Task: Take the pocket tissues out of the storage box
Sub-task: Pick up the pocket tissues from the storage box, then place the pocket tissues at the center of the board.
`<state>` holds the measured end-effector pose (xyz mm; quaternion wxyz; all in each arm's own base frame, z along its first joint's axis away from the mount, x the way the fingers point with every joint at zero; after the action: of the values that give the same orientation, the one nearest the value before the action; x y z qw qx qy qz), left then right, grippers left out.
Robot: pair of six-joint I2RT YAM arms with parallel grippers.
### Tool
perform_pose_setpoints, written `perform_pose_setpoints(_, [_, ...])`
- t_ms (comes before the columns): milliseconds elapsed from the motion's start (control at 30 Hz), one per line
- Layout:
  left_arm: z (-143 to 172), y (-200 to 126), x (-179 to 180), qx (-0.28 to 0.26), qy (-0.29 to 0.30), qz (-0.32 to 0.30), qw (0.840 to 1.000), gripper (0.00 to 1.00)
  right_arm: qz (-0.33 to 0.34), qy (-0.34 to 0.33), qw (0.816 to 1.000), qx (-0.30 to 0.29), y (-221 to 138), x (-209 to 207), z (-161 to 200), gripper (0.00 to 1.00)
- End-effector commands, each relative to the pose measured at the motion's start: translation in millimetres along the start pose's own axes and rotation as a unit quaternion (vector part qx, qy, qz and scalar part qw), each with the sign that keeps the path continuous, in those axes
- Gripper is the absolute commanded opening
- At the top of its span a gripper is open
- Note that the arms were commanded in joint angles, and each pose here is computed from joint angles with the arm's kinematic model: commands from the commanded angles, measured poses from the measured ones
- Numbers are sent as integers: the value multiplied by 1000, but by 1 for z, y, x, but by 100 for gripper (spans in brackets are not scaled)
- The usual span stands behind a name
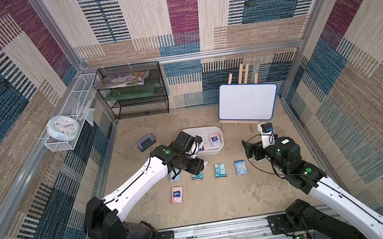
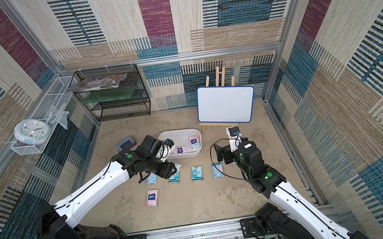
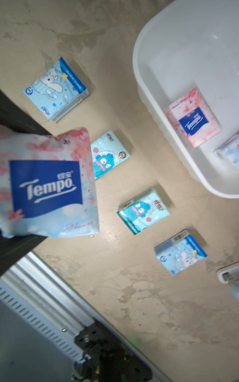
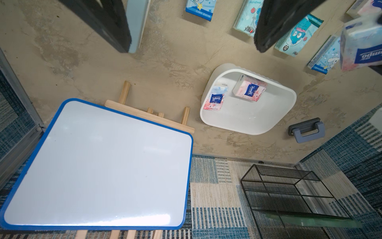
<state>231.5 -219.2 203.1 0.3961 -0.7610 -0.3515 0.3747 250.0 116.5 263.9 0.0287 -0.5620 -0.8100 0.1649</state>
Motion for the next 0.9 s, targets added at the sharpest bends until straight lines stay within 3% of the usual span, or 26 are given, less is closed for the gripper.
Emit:
perform_pose_setpoints(0, [14, -2, -18, 5, 72, 73, 995, 61, -6, -8, 1000, -11, -1, 2, -3, 98])
perform_pose_setpoints(267, [59, 11, -30, 52, 170, 147, 973, 56, -1, -8, 1000, -7, -5, -1, -1, 98])
perform_pose_setpoints(367, [66, 18, -31, 41, 198, 155, 967, 56, 2, -5, 1000, -7, -7, -2, 0, 98])
perform_pose_setpoints(600, [88, 39, -14, 51, 290, 117, 948, 56, 8, -2, 1000, -9, -10, -4, 2, 98])
perform_pose_setpoints(867, [91, 65, 1, 67, 359, 63, 929, 55, 11, -4, 1000, -13, -10, -4, 3, 98])
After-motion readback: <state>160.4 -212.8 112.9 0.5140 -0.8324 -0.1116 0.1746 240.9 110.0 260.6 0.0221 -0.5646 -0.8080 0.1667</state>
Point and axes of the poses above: each gripper's point midway between its finger pads, its own y axis out along the fingers, its own x axis along the line the jaws close on, z = x × y, the point moved 4 cm from there along -y, back along the fingers, and after that the axes turned 12 degrees about -y, right-handed, at the moved point
